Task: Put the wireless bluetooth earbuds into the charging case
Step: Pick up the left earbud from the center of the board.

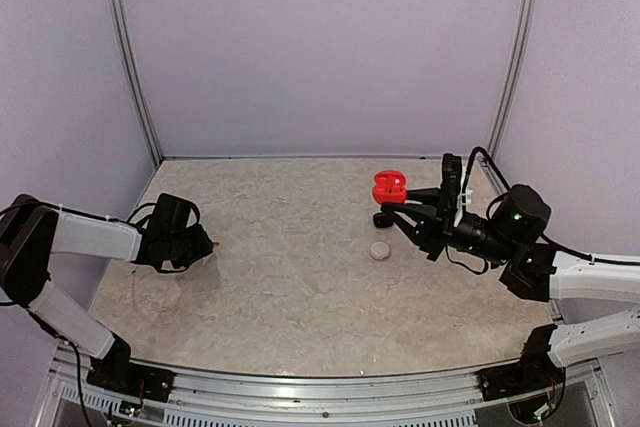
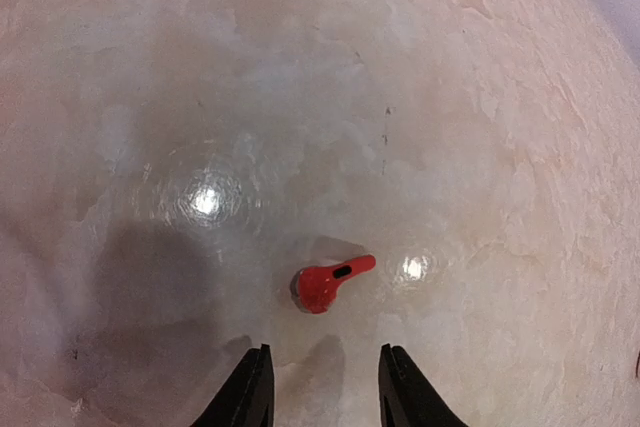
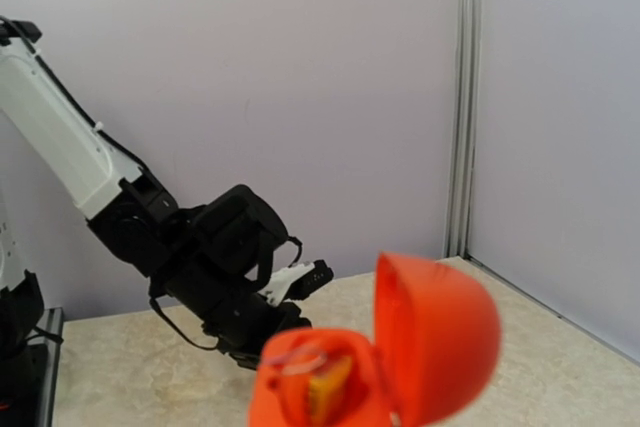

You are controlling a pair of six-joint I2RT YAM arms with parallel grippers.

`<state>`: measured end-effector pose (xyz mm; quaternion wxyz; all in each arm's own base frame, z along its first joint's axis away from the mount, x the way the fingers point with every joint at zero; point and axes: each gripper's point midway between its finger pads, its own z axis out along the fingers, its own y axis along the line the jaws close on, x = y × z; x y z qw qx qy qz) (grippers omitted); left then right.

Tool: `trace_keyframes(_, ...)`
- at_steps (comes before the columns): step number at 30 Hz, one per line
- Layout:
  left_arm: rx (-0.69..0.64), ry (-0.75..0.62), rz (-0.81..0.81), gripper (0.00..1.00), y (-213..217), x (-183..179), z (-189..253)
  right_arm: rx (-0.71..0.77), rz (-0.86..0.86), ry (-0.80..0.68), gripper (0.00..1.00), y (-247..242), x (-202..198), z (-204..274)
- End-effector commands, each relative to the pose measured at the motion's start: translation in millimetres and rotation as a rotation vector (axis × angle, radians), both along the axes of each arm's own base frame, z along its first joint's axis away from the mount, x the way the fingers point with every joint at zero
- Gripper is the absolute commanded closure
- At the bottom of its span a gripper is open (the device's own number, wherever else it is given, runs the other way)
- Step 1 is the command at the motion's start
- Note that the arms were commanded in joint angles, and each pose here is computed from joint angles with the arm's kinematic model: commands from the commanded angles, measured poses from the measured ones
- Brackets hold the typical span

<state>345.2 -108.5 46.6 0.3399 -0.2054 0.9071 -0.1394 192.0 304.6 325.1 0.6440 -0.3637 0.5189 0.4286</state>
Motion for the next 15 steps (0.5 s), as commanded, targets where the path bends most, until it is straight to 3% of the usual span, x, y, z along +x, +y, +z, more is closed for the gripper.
trace_keyframes(1,0.025,-0.020,0.005,0.63,4.4,14.6,-1.4,0.000,0.000,0.005,0.97,-0.4,4.5,1.9)
trace_keyframes(15,0.084,0.019,-0.039,0.74,1.7,31.2,-25.2,-0.007,-0.006,0.011,0.97,0.6,10.2,0.7)
